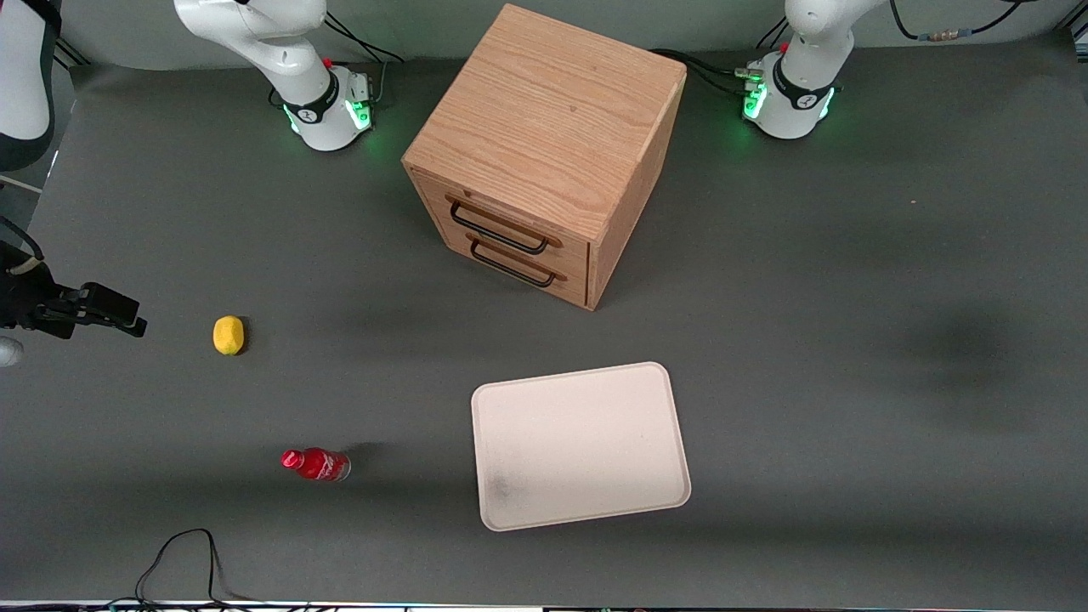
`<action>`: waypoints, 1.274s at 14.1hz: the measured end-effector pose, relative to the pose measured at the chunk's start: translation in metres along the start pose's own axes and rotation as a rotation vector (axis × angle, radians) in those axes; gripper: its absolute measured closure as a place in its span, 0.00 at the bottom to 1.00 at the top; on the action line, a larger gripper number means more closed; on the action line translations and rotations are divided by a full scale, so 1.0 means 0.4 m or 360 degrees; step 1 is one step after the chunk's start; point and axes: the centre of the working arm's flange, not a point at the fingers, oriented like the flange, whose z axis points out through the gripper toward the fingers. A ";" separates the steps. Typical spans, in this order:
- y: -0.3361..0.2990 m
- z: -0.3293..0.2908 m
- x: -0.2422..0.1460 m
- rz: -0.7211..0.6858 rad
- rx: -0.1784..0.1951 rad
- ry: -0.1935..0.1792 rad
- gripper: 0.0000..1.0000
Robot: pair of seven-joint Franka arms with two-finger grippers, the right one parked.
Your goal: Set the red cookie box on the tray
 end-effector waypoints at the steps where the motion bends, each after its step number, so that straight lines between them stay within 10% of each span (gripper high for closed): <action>1: -0.001 -0.036 -0.019 -0.0063 0.0009 -0.0006 0.97; 11: 0.075 -0.253 -0.086 -0.0580 0.0037 0.0005 0.97; 18: 0.261 -0.247 0.035 -0.0400 -0.0041 -0.0017 0.97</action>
